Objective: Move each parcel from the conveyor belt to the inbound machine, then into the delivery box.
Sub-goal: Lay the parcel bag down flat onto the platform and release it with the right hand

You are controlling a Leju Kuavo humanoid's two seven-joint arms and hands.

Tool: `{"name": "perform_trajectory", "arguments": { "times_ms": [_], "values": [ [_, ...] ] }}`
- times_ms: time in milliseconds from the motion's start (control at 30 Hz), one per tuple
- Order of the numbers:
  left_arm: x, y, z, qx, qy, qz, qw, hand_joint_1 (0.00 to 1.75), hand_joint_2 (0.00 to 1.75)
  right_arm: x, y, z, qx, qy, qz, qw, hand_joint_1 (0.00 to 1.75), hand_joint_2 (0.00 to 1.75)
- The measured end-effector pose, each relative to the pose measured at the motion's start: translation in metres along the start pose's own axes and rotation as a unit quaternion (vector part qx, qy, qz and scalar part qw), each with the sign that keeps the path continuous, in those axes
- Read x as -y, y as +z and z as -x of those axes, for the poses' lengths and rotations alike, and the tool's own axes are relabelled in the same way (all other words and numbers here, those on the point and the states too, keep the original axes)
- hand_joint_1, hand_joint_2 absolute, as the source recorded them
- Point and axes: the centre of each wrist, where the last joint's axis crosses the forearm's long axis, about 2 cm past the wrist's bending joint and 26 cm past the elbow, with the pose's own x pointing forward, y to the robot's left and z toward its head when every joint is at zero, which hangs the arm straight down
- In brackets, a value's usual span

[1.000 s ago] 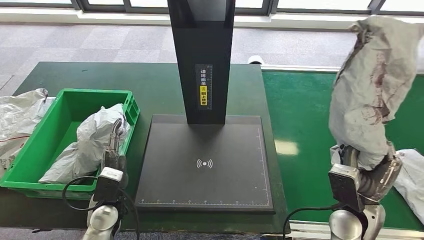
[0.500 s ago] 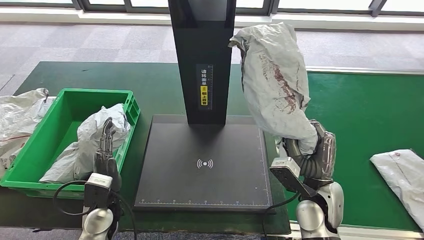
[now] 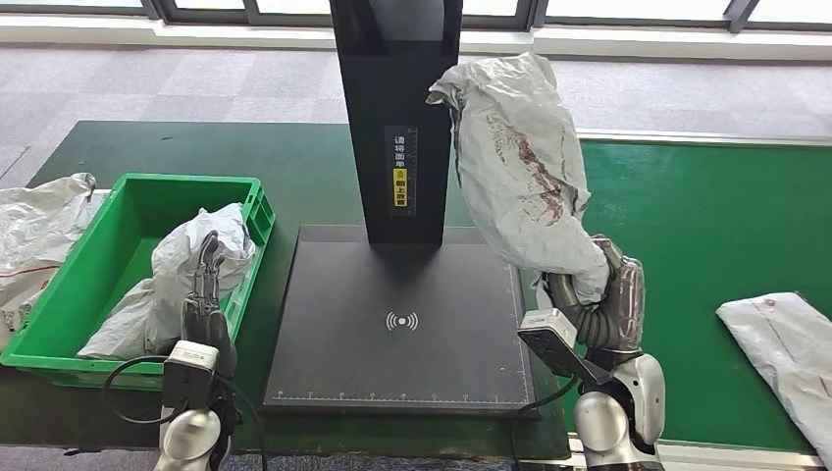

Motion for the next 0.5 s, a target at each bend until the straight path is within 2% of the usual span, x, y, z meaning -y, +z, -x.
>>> {"name": "perform_trajectory", "arguments": {
  "times_ms": [367, 433, 500],
  "values": [
    [0.0, 0.001, 0.0, 0.0, 0.001, 0.0, 1.0, 0.0, 0.0, -0.004, 0.001, 0.0, -0.008, 0.005, -0.027, 1.0, 1.75, 1.75],
    [0.0, 0.001, -0.001, 0.0, 0.002, 0.001, 1.0, 0.0, 0.0, -0.008, -0.002, -0.001, -0.011, -0.004, -0.056, 0.998, 1.75, 1.75],
    [0.0, 0.001, -0.001, -0.001, 0.005, -0.001, 1.0, 0.0, 0.0, -0.019, -0.006, -0.001, -0.013, -0.015, -0.113, 0.993, 1.75, 1.75]
  ]
}}
